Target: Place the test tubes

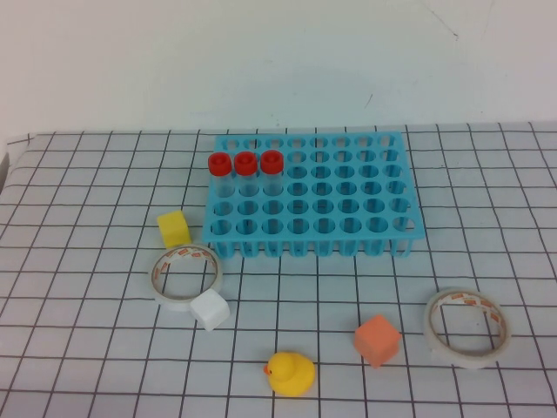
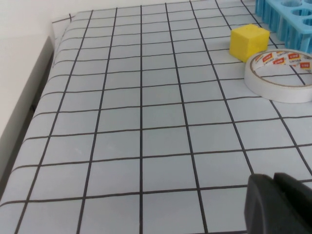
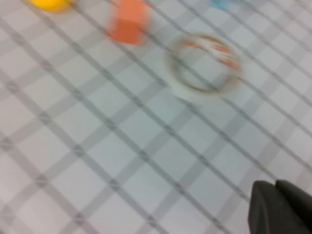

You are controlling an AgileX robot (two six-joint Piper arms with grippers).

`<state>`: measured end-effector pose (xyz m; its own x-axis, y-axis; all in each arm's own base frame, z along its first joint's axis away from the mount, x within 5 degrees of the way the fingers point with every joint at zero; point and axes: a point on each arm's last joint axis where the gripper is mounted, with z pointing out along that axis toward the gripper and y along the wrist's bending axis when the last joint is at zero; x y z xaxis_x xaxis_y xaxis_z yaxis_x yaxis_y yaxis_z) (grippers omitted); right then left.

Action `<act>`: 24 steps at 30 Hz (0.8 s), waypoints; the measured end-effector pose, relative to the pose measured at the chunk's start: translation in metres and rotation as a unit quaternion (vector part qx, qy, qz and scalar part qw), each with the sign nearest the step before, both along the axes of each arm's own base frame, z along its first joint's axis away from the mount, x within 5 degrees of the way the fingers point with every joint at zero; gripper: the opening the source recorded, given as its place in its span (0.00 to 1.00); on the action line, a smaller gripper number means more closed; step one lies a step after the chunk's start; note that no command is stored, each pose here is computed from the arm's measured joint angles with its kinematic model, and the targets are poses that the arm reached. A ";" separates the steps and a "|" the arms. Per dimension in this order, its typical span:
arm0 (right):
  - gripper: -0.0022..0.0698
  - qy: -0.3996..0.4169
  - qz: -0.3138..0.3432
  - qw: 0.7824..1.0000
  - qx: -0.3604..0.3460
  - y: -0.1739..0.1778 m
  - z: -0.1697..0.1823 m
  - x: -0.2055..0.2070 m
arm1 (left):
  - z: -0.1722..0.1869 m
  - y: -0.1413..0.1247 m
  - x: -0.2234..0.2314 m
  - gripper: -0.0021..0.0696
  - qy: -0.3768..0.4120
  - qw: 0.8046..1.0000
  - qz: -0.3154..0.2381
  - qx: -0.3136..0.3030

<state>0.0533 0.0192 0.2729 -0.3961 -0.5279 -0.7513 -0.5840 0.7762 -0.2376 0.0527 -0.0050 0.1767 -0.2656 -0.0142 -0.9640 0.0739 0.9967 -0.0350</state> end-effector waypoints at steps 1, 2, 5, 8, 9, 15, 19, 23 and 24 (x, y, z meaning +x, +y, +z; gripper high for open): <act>0.03 -0.005 -0.018 1.000 -0.012 -0.003 -0.001 0.001 | 0.000 0.000 0.000 0.03 -0.001 1.000 0.000 0.000; 0.03 -0.010 -0.036 0.999 -0.021 -0.006 -0.002 0.003 | 0.000 0.000 0.000 0.03 -0.001 1.000 0.000 0.001; 0.03 -0.007 -0.098 0.994 -0.040 -0.014 -0.008 0.005 | 0.000 0.000 0.000 0.03 -0.001 1.000 0.000 0.001; 0.03 -0.011 -0.168 0.984 -0.054 -0.023 -0.013 0.007 | 0.000 0.000 0.000 0.03 -0.001 1.000 0.000 0.001; 0.03 -0.015 -0.195 0.979 -0.049 -0.025 -0.014 0.008 | 0.000 0.000 0.000 0.03 -0.001 1.000 0.000 0.001; 0.03 -0.074 -0.312 0.946 0.051 -0.031 -0.012 0.016 | 0.000 0.000 0.000 0.03 -0.001 1.000 0.000 0.001; 0.03 -0.131 -0.356 0.917 0.120 -0.033 -0.015 0.018 | 0.000 0.000 0.000 0.03 -0.001 1.000 0.000 0.001; 0.03 -0.199 -0.377 0.888 0.172 -0.033 -0.019 0.009 | 0.000 0.000 0.000 0.03 -0.001 1.000 0.000 0.001; 0.03 -0.221 -0.375 0.882 0.181 -0.032 -0.024 0.003 | 0.000 0.000 0.000 0.03 -0.001 1.000 0.000 0.001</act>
